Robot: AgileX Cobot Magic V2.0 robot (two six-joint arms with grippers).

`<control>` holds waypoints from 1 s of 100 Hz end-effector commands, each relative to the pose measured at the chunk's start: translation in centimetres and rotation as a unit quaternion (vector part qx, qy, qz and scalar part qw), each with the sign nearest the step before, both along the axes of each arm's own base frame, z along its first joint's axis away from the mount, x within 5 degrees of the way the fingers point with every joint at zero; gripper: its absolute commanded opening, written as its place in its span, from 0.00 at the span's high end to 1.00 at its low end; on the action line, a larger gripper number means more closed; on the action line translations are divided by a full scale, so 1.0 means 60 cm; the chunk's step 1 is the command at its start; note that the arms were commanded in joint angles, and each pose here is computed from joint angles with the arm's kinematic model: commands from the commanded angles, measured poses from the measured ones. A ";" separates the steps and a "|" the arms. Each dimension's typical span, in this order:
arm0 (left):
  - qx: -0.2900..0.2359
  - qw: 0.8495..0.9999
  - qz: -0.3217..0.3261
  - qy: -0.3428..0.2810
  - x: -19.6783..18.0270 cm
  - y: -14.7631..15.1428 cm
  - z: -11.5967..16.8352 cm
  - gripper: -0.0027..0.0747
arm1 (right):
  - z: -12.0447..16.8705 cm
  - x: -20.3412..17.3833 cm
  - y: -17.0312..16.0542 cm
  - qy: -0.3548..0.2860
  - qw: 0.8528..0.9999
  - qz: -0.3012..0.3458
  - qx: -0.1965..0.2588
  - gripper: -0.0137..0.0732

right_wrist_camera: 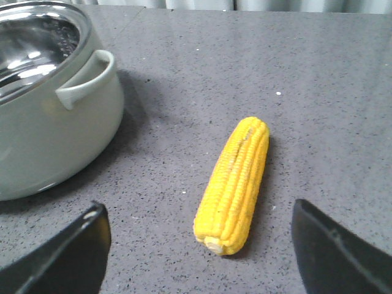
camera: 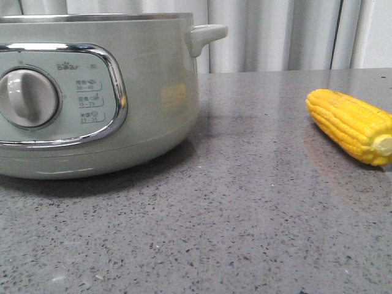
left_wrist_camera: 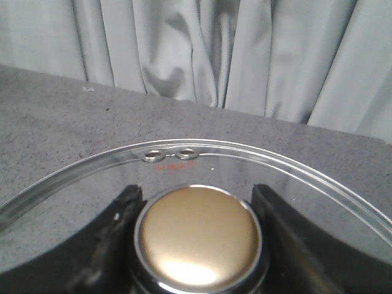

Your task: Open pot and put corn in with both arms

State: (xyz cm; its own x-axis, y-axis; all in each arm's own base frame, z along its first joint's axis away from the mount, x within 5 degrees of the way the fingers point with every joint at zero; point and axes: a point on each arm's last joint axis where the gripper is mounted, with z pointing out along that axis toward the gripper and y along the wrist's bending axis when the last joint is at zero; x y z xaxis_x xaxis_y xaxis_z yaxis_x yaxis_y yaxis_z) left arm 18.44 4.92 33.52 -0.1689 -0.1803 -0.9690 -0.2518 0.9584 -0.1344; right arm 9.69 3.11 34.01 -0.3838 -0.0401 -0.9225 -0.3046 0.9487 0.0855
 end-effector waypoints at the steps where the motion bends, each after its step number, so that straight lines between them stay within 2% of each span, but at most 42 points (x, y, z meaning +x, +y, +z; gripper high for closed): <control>1: 0.012 0.997 0.045 -0.058 -0.003 0.014 0.022 0.75 | 0.026 0.005 -0.001 -0.045 0.999 -0.006 0.008 0.23; 25: -0.002 0.999 0.049 0.001 0.011 0.019 -0.037 0.75 | 0.026 0.005 0.000 -0.045 0.999 -0.005 0.008 0.23; 48: -0.010 0.998 0.050 0.034 0.022 0.022 -0.065 0.74 | 0.026 0.005 0.000 -0.045 0.999 -0.005 0.008 0.23; 55: -0.011 0.998 0.050 0.039 0.025 0.023 -0.068 0.71 | 0.026 0.005 0.000 -0.045 0.999 -0.005 0.008 0.23; 72: -0.015 0.997 0.049 0.056 0.034 0.026 -0.081 0.55 | 0.026 0.005 0.000 -0.045 0.999 -0.005 0.008 0.23; 100: -0.019 0.996 0.050 0.075 0.045 0.030 -0.096 0.53 | 0.026 0.005 0.000 -0.045 0.999 -0.004 0.008 0.23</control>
